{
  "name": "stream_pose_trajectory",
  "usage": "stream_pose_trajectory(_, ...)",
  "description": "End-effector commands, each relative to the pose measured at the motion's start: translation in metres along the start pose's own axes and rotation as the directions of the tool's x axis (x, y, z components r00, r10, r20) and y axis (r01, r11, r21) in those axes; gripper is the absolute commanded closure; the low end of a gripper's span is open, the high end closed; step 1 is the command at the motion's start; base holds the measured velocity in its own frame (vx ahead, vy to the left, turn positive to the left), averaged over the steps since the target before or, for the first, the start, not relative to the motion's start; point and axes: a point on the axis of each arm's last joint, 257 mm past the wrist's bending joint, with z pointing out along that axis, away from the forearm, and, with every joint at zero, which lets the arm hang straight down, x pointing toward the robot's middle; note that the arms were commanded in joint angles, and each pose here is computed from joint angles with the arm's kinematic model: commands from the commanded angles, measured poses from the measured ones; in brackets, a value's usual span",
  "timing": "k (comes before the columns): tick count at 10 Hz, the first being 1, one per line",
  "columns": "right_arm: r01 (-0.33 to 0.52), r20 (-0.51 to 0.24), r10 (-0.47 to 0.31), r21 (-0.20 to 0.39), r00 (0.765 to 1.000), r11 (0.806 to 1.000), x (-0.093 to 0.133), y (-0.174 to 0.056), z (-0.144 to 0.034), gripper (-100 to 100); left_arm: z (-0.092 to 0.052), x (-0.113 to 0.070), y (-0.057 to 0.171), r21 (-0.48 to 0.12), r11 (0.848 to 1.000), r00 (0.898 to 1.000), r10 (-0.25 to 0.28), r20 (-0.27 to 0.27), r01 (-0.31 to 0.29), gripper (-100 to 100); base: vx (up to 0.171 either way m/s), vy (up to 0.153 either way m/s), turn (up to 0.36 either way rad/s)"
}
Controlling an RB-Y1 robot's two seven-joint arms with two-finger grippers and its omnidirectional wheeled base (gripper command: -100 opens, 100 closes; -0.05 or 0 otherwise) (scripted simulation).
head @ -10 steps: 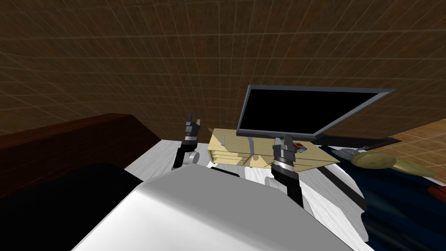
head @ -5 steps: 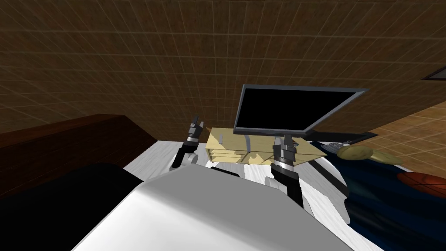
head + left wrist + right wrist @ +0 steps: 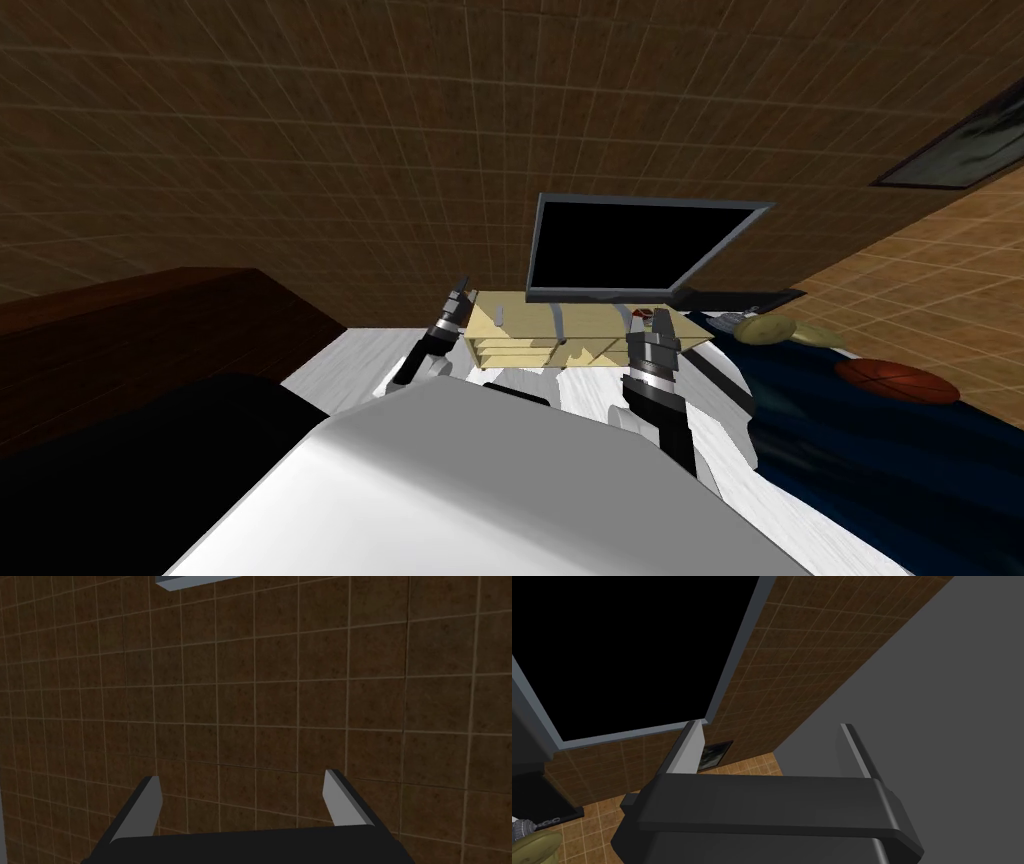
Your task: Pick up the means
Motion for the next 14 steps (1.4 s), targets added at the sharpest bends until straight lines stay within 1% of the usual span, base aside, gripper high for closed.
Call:
stream_pose_trajectory(1,0.000,0.000,0.000,0.000,1.000,1.000,0.000,0.000,0.000,0,-0.005,0.008,0.011,-0.034,0.999,0.999,-0.002,-0.037,0.000,-100,-0.043,-0.068,-0.085)
stream_pose_trajectory(2,0.000,0.000,0.000,0.000,1.000,1.000,0.000,0.000,0.000,0,-0.012,0.016,0.028,-0.086,0.996,0.997,-0.025,-0.068,0.019,-100,-0.045,-0.064,-0.147)
stream_pose_trajectory(3,0.000,0.000,0.000,0.000,1.000,1.000,0.000,0.000,0.000,0,-0.013,0.017,0.029,-0.088,0.996,0.997,-0.018,-0.078,0.011,-100,-0.033,-0.046,-0.087)
stream_pose_trajectory(4,0.000,0.000,0.000,0.000,1.000,1.000,0.000,0.000,0.000,0,-0.022,0.025,0.047,-0.146,0.989,0.993,-0.043,-0.108,0.027,-100,-0.045,-0.049,-0.198)
stream_pose_trajectory(5,0.000,0.000,0.000,0.000,1.000,1.000,0.000,0.000,0.000,0,-0.022,0.026,0.048,-0.148,0.989,0.992,-0.037,-0.117,0.019,-100,-0.041,-0.045,-0.087)
stream_pose_trajectory(6,0.000,0.000,0.000,0.000,1.000,1.000,0.000,0.000,0.000,0,-0.034,0.033,0.067,-0.210,0.977,0.987,-0.063,-0.146,0.031,-100,-0.043,-0.070,-0.168)
stream_pose_trajectory(7,0.000,0.000,0.000,0.000,1.000,1.000,0.000,0.000,0.000,0,-0.034,0.034,0.068,-0.212,0.977,0.986,-0.058,-0.153,0.025,-100,-0.030,-0.056,-0.099)
stream_pose_trajectory(8,0.000,0.000,0.000,0.000,1.000,1.000,0.000,0.000,0.000,0,-0.048,0.041,0.088,-0.278,0.960,0.980,-0.087,-0.177,0.035,-100,-0.027,-0.067,-0.257)
stream_pose_trajectory(9,0.000,0.000,0.000,0.000,1.000,1.000,0.000,0.000,0.000,0,-0.049,0.041,0.089,-0.280,0.960,0.979,-0.081,-0.186,0.026,-100,-0.024,-0.051,-0.087)
stream_pose_trajectory(10,0.000,0.000,0.000,0.000,1.000,1.000,0.000,0.000,0.000,0,-0.065,0.047,0.109,-0.349,0.937,0.972,-0.109,-0.208,0.031,-100,-0.028,-0.062,-0.185)
stream_pose_trajectory(11,0.000,0.000,0.000,0.000,1.000,1.000,0.000,0.000,0.000,0,-0.083,0.052,0.130,-0.418,0.908,0.965,-0.141,-0.220,0.037,-100,-0.041,-0.093,-0.368)
stream_pose_trajectory(12,0.000,0.000,0.000,0.000,1.000,1.000,0.000,0.000,0.000,0,-0.085,0.051,0.131,-0.422,0.907,0.963,-0.131,-0.237,0.019,-100,-0.024,-0.062,-0.124)
stream_pose_trajectory(13,0.000,0.000,0.000,0.000,1.000,1.000,0.000,0.000,0.000,0,-0.105,0.054,0.151,-0.491,0.871,0.956,-0.162,-0.244,0.022,-100,-0.001,-0.058,-0.250)
stream_pose_trajectory(14,0.000,0.000,0.000,0.000,1.000,1.000,0.000,0.000,0.000,0,-0.106,0.053,0.152,-0.493,0.870,0.954,-0.156,-0.255,0.011,-100,-0.001,-0.039,-0.137)
